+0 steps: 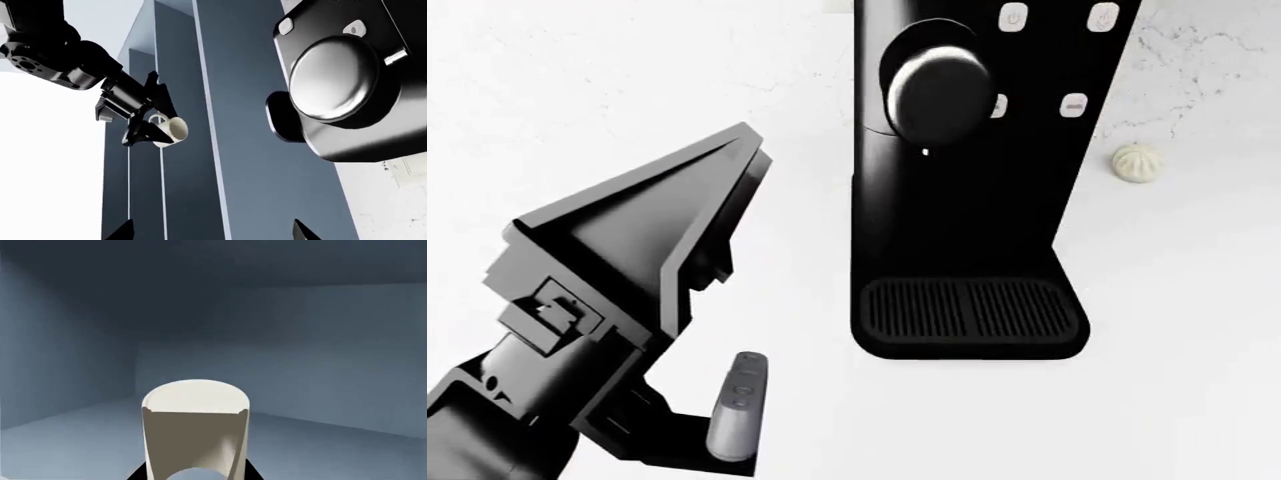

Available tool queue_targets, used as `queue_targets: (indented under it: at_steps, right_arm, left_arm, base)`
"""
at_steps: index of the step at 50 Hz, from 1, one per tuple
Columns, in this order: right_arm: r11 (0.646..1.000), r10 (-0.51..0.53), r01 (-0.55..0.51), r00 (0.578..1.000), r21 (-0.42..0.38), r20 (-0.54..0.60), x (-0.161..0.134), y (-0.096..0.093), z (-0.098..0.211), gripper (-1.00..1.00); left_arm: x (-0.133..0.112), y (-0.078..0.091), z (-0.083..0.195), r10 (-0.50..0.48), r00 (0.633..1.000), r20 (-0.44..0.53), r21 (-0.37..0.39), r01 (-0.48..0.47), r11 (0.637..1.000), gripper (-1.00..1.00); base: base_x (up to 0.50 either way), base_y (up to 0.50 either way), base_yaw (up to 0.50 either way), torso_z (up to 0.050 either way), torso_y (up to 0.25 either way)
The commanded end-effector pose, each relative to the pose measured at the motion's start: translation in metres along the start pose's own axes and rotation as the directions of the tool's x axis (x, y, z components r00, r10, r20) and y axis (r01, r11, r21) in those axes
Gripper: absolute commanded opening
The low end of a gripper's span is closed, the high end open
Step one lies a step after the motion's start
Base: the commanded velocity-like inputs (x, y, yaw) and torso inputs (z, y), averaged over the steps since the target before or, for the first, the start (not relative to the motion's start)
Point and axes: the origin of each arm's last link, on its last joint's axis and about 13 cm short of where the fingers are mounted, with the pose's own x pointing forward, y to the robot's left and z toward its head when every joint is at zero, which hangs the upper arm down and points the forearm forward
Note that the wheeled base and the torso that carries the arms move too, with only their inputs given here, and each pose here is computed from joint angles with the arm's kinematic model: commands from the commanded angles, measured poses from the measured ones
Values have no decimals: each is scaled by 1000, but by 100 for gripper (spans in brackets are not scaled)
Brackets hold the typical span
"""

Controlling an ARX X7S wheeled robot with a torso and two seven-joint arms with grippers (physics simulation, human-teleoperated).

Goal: A wet mug is on the counter and needs to be dried. Pick it up and place it upside down in the open cabinet.

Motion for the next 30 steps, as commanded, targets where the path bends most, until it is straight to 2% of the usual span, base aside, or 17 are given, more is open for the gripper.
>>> queue_targets:
  at_steps: [1, 12, 30]
  right_arm:
    - [996, -87, 86, 996, -31, -31, 18, 1, -6, -100]
    - [986, -167, 165, 983, -32, -78, 32, -5, -23, -100]
    - [979, -200, 196, 973, -49, -114, 49, -12, -51, -100]
  left_arm:
    - [0, -2, 2, 3, 1000, 1, -5, -3, 1000, 100]
    - [-1, -1, 2, 5, 1000, -6, -6, -5, 1000, 100]
    - [-1, -3, 4, 9, 1000, -4, -13, -9, 1000, 100]
  base:
    - [0, 0, 0, 0, 0]
    - [0, 0, 0, 1, 0]
    - [0, 0, 0, 0, 1]
